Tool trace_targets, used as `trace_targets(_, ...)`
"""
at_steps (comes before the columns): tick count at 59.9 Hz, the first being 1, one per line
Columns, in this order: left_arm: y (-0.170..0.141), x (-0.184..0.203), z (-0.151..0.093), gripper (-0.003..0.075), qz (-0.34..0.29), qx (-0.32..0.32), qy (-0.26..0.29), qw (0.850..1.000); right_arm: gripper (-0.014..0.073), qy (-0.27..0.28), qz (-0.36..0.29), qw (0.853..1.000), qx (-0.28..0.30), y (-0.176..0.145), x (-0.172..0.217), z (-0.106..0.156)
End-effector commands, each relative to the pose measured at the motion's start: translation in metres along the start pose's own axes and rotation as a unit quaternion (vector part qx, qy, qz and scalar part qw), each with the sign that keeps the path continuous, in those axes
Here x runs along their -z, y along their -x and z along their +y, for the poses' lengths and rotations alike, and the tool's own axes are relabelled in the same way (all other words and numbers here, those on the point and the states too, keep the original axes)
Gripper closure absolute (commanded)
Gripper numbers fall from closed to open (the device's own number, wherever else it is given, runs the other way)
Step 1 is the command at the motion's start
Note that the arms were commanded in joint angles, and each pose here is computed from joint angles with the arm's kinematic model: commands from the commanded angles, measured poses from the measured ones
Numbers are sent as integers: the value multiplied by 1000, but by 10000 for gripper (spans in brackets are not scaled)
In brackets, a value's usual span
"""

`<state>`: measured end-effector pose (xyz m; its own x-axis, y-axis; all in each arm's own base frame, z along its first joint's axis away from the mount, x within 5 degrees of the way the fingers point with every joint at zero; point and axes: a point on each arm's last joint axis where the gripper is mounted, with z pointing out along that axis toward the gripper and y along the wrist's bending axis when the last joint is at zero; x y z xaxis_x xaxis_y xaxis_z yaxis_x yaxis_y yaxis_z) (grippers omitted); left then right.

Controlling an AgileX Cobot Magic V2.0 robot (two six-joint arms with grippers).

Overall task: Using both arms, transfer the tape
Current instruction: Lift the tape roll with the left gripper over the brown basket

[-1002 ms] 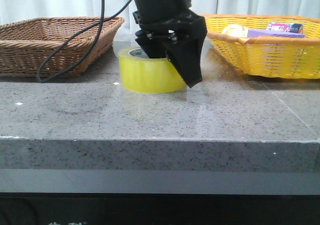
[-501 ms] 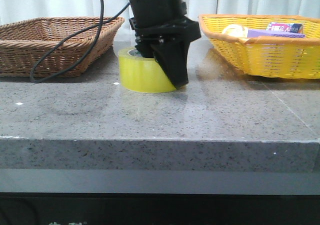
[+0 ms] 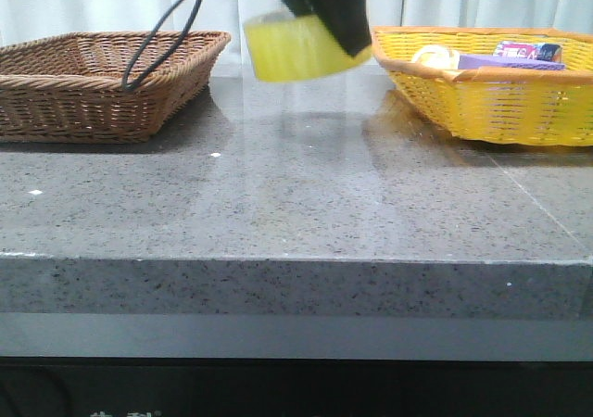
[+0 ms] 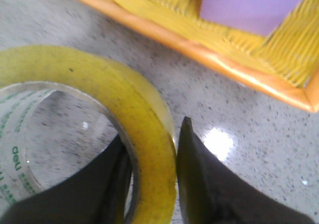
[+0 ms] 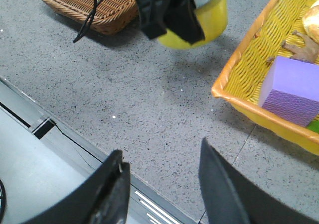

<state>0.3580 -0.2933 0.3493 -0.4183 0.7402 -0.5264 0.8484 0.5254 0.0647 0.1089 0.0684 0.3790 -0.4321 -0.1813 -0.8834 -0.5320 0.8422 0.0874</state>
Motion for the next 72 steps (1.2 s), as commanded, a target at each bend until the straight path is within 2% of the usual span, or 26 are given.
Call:
trace_targets(1, 9, 61, 4, 530, -62, 12, 33, 997, 234, -1, -51, 999, -3, 13, 6, 0)
trace_targets(16, 0, 87, 30, 531, -72, 47, 91, 992, 234, -1, -51, 999, -3, 13, 6, 0)
trace_targets(42, -42, 107, 108, 531, -60, 152, 154, 974, 234, -1, -51, 999, -3, 13, 6, 0)
trace_targets(60, -84, 97, 152, 531, -17, 210, 172, 962, 234, -1, -51, 999, -3, 13, 6, 0)
trace_targets(72, -100, 76, 169, 531, -24, 225, 186, 956, 234, -1, -51, 999, -3, 13, 6, 0)
